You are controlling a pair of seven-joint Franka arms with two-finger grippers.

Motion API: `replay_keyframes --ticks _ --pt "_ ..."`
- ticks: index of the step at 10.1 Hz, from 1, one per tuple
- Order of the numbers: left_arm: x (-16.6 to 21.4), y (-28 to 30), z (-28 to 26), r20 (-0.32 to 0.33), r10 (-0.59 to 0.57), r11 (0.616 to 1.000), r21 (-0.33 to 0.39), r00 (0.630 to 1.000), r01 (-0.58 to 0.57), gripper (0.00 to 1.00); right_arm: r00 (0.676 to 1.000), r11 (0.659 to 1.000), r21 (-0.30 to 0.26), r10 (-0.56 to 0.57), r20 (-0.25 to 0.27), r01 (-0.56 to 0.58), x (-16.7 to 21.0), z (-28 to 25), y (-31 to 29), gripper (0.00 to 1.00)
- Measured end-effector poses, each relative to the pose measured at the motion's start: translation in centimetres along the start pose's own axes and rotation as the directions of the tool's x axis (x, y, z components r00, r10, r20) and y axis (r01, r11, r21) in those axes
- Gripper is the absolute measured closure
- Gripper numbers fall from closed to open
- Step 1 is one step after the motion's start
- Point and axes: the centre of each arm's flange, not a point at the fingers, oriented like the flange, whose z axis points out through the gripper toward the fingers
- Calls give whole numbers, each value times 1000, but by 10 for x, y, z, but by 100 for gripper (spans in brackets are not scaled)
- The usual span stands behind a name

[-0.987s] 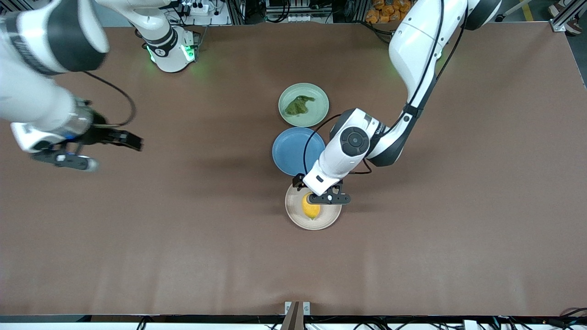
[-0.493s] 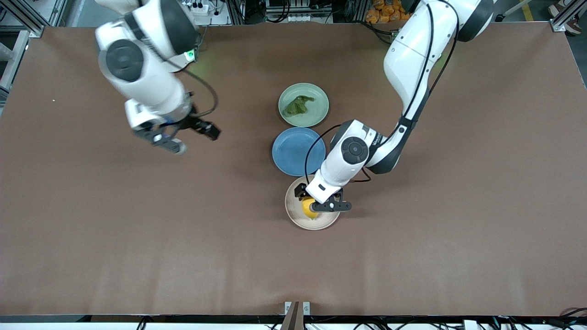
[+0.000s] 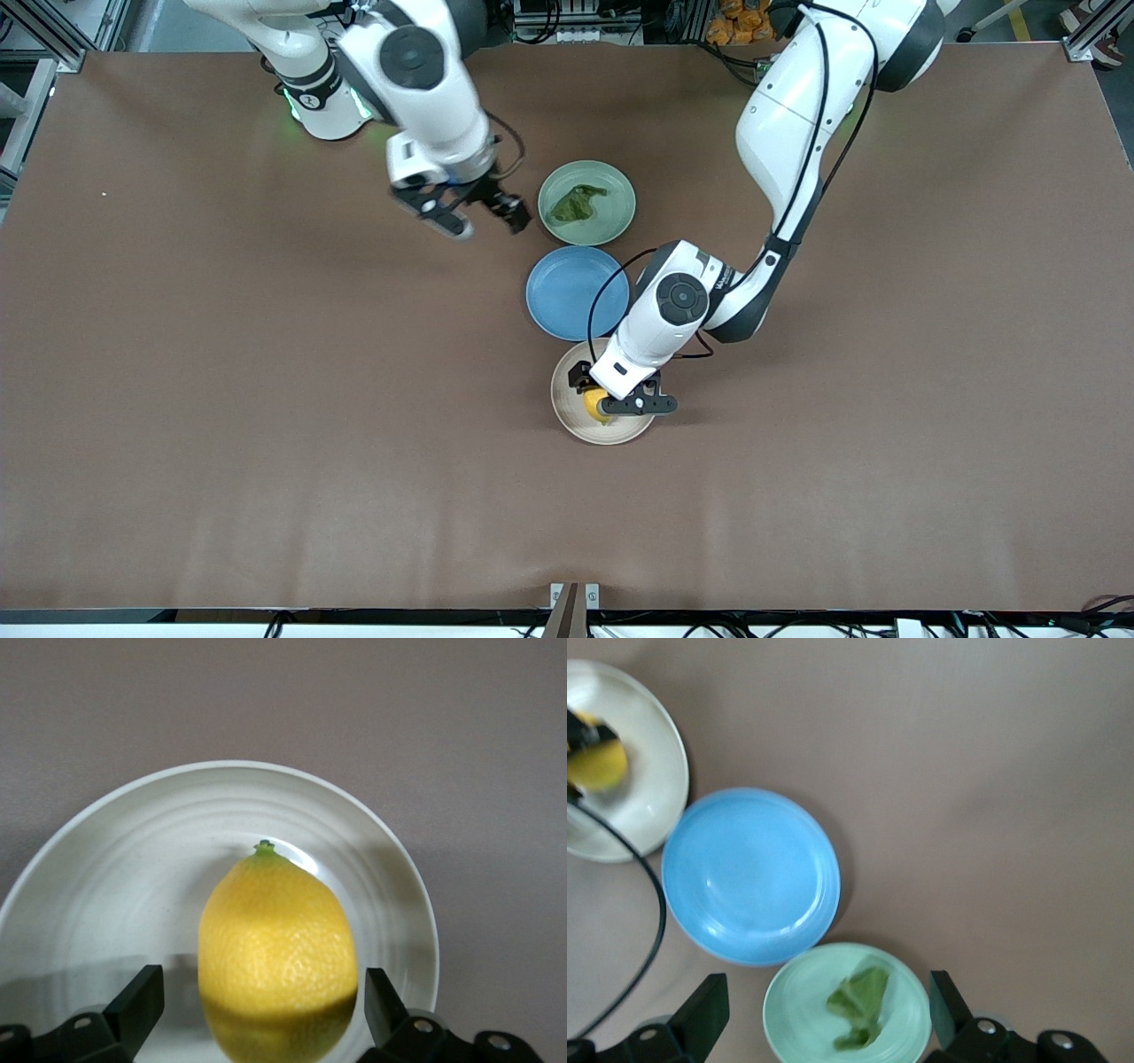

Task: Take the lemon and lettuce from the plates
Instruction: 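Close the left gripper on the lemon while the right gripper reaches the lettuce, then lift the lemon with the left gripper while the right gripper grasps the lettuce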

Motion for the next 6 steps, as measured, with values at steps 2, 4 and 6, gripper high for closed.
replay_keyframes --ticks 2,4,6 --pt "-2 -1 8 -8 1 1000 -3 1000 -1 7 999 999 -27 28 28 -28 -45 34 9 0" --pt "-1 0 7 -13 3 1000 -5 1000 -3 23 998 998 -49 27 58 -24 -74 61 9 0" --pt "-2 3 6 -18 10 1000 -3 1000 -10 36 999 998 -65 9 47 -6 -102 98 9 0"
